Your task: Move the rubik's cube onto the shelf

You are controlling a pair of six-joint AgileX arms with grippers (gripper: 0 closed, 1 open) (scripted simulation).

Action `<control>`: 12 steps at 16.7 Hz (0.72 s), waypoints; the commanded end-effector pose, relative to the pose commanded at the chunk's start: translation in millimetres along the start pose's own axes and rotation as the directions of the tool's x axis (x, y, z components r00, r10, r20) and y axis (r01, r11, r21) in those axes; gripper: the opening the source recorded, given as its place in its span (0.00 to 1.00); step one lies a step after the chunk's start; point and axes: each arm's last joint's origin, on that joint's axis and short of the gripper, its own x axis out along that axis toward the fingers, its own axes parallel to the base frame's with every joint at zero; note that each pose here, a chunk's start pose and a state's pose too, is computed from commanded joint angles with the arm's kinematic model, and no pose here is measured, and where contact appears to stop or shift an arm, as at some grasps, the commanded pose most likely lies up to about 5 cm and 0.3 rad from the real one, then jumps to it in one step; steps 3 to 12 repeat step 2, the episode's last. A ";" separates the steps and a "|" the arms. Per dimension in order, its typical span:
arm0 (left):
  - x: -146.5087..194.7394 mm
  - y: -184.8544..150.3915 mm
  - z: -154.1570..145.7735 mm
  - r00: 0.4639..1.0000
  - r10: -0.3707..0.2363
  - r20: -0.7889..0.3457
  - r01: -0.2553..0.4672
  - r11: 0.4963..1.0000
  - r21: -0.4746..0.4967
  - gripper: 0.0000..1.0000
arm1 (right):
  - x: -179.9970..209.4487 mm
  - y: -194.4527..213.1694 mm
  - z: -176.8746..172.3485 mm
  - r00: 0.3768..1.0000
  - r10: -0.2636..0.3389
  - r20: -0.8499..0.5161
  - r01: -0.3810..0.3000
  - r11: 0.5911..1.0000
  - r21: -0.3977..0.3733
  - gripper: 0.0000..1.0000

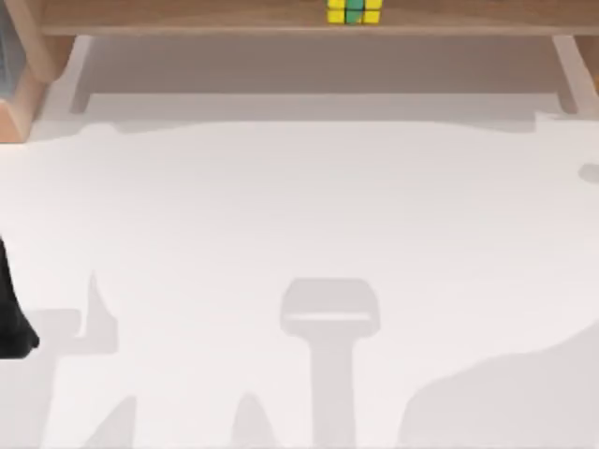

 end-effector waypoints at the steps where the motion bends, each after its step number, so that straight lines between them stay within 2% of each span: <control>1: 0.0 0.0 0.0 1.000 0.000 0.000 0.000 1.000 0.000 1.00 | 0.0 0.0 0.0 1.000 0.000 0.000 0.000 1.000 0.000 1.00; 12: 0.0 0.0 0.0 1.000 0.000 0.000 0.000 1.000 0.000 1.00 | 0.0 0.0 0.0 1.000 0.000 0.000 0.000 1.000 0.000 1.00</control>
